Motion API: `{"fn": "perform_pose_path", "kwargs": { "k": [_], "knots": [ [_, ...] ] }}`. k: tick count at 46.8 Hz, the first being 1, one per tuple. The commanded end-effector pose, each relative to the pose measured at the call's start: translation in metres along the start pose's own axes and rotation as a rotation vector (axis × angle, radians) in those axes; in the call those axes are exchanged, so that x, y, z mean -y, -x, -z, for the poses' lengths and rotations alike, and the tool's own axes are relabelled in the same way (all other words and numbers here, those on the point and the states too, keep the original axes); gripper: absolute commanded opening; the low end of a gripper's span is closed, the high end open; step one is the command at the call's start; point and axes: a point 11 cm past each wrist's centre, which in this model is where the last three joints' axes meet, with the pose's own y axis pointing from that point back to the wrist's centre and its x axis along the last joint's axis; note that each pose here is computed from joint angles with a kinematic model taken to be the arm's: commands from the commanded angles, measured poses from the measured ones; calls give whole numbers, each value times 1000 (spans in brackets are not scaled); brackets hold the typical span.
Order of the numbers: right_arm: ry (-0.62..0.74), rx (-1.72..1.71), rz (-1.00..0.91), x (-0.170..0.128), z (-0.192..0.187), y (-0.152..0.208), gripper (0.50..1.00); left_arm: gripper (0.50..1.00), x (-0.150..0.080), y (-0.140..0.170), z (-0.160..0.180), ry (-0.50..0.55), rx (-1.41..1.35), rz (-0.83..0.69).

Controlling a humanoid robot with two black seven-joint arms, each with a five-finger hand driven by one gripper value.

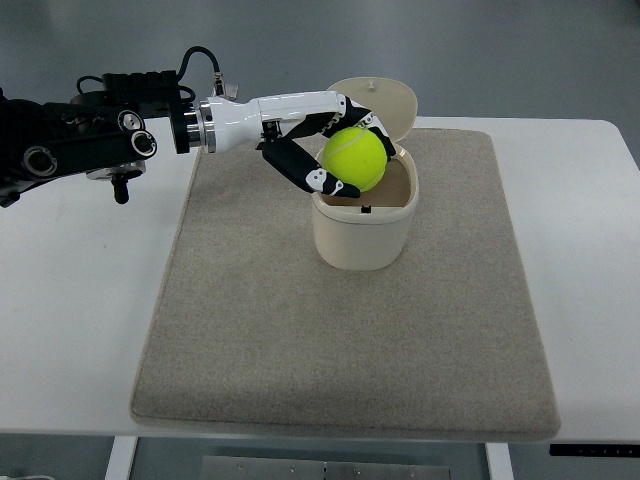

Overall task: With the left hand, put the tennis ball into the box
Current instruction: 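Carry the ball over the open cream bin and lower it in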

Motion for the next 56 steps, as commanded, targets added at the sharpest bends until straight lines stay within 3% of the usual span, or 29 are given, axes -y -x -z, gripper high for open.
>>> {"fn": "perform_pose_path", "kwargs": {
  "k": [1,36,43,49,56],
  "knots": [
    [0,0,-1,0,0,0,901,500,-2,0,2,-6,-1,-2],
    [0,0,-1,0,0,0,901,503,-5,-1,9,-26,5,-11],
    [0,0,1,0,0,0,901,685,-7,-5,11,-34,9,-21],
    [0,0,1,0,0,0,901,726,-6,-4,12,-36,8,-22],
    [0,0,1,0,0,0,901,731,-5,-3,12,-32,6,-20]
  ]
}}
